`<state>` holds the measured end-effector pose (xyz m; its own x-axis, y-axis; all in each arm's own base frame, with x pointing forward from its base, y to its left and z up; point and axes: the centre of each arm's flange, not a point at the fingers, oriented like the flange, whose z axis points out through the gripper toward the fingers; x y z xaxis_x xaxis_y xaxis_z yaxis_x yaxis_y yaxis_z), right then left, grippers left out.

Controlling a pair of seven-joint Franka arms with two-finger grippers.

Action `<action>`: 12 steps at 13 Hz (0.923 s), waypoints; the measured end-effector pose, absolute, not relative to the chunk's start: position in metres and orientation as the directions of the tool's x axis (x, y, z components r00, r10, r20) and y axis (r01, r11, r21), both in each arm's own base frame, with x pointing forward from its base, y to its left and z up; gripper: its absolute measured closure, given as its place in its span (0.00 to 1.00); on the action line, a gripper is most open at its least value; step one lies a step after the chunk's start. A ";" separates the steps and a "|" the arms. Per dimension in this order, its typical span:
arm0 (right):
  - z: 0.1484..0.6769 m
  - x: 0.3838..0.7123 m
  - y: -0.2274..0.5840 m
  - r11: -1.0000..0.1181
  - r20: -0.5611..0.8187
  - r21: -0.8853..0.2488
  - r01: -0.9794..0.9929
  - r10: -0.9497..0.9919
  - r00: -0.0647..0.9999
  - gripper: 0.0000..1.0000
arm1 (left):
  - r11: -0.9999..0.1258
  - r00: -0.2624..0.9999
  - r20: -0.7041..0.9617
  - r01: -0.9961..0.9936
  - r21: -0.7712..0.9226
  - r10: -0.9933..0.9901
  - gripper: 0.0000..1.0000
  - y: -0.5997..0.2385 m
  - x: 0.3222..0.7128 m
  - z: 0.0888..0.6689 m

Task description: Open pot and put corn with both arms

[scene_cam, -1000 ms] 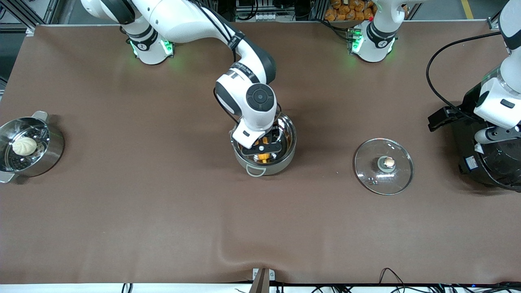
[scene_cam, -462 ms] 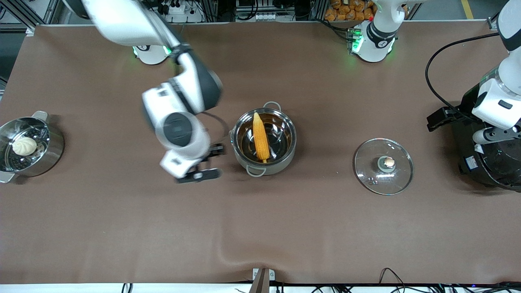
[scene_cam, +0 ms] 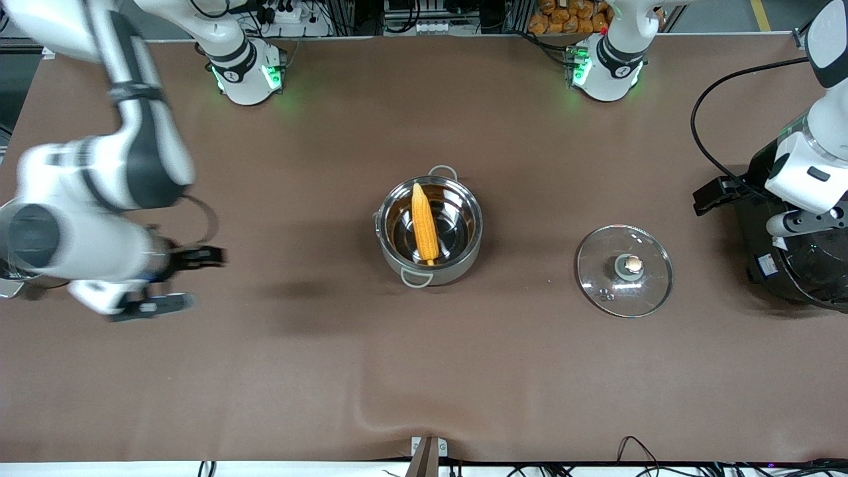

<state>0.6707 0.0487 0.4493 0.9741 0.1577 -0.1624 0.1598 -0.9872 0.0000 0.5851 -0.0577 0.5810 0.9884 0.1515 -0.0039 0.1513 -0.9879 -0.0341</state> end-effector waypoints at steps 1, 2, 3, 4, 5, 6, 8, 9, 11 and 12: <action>0.460 0.667 0.023 -0.990 -0.151 -0.002 0.141 0.139 0.979 0.00 | -0.988 0.988 -0.003 0.151 -0.034 0.152 0.00 -0.058 0.585 0.581; 0.474 0.660 0.011 -0.992 -0.136 0.000 0.127 0.126 0.983 0.00 | -0.988 0.988 -0.001 0.151 -0.033 0.151 0.00 -0.058 0.585 0.582; 0.492 0.650 0.007 -0.993 -0.118 0.003 0.121 0.119 0.986 0.00 | -0.988 0.988 0.000 0.151 -0.033 0.151 0.00 -0.058 0.585 0.582; 0.511 0.637 0.005 -0.993 -0.099 0.007 0.117 0.116 0.988 0.00 | -0.988 0.989 -0.001 0.151 -0.033 0.151 0.00 -0.058 0.585 0.582; 0.531 0.623 0.004 -0.993 -0.079 0.011 0.114 0.113 0.990 0.00 | -0.989 0.989 -0.002 0.146 -0.033 0.146 0.00 -0.058 0.585 0.581; 0.550 0.609 0.003 -0.994 -0.064 0.014 0.112 0.111 0.992 0.00 | -0.990 0.991 -0.003 0.134 -0.034 0.134 0.00 -0.059 0.585 0.580; 0.583 0.584 0.008 -0.993 -0.050 0.018 0.119 0.118 0.992 0.00 | -0.993 0.993 -0.005 0.115 -0.034 0.115 0.00 -0.060 0.585 0.580; 0.596 0.574 0.012 -0.992 -0.037 0.020 0.125 0.124 0.992 0.00 | -0.993 0.994 -0.005 0.111 -0.034 0.111 0.00 -0.062 0.585 0.580; 0.615 0.562 0.016 -0.991 -0.022 0.023 0.130 0.129 0.991 0.00 | -0.994 0.995 -0.004 0.103 -0.033 0.103 0.00 -0.067 0.583 0.582; 0.621 0.558 0.015 -0.991 -0.024 0.023 0.128 0.128 0.991 0.00 | -0.994 0.995 -0.003 0.101 -0.033 0.101 0.00 -0.068 0.582 0.583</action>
